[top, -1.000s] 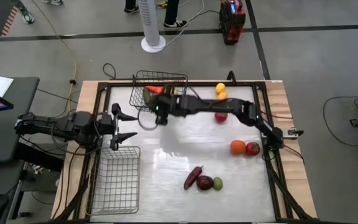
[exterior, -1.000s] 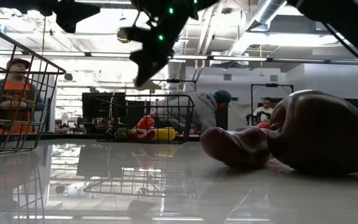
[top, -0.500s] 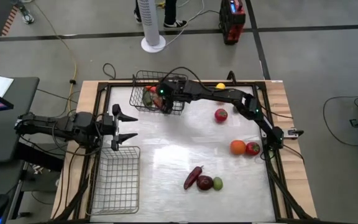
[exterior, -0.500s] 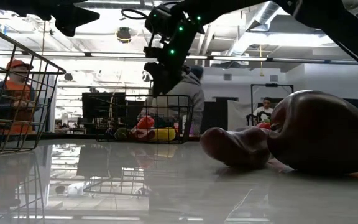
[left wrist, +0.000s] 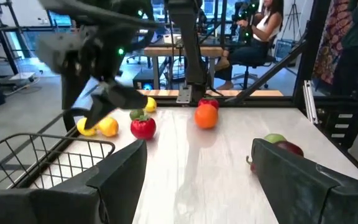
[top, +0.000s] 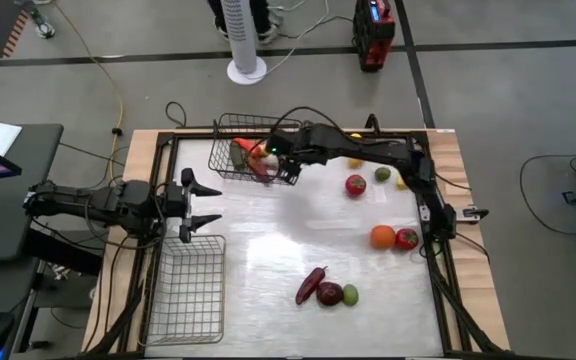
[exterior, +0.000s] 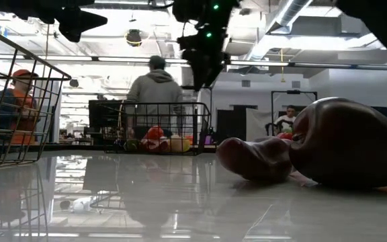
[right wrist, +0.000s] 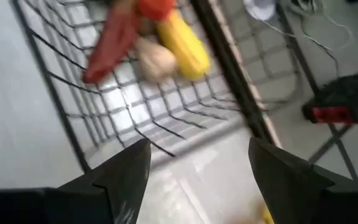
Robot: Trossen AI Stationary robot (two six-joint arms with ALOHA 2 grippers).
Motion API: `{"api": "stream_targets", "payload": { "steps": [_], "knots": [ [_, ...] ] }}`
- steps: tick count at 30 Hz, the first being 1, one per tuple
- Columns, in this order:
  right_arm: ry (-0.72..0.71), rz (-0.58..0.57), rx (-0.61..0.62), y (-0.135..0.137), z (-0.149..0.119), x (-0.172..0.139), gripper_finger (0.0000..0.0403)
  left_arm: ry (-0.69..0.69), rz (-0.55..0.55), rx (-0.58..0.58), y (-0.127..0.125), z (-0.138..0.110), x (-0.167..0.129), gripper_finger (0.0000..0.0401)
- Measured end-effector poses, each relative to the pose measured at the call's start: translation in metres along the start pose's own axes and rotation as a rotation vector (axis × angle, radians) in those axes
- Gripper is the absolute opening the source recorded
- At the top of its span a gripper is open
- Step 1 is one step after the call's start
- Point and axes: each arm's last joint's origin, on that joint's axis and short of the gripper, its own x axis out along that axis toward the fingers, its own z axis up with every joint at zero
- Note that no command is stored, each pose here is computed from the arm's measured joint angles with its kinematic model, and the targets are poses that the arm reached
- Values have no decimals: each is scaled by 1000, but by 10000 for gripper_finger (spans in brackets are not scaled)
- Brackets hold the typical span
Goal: Sort produce into baskets
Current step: Put the red chili pepper into the black wire basket
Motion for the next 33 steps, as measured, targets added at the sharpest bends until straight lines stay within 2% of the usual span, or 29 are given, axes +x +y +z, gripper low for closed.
{"api": "stream_targets", "payload": {
  "steps": [5,8,11,15,18,22,25,28,33],
  "knots": [
    [7,-31,49,-15,-17,-16,300,7,0,-1,0,-1,0,279],
    [39,-31,83,-20,-37,-19,300,19,0,1,0,-2,0,279],
    [40,61,87,-7,-60,-18,300,33,0,3,0,-3,0,279],
    [-57,338,68,46,-82,-21,300,58,5,8,0,-6,0,279],
    [-101,440,-42,97,-99,-33,299,63,26,9,1,-6,0,279],
    [-189,467,-239,168,-122,-50,299,61,56,3,2,-6,0,279],
    [-199,504,-319,212,-133,-57,299,57,95,4,3,-6,0,279],
    [-162,536,-321,236,-128,-66,299,48,127,2,3,-5,1,279],
    [-80,492,-397,261,-120,-70,300,24,132,-29,3,-3,4,279]
  ]
}}
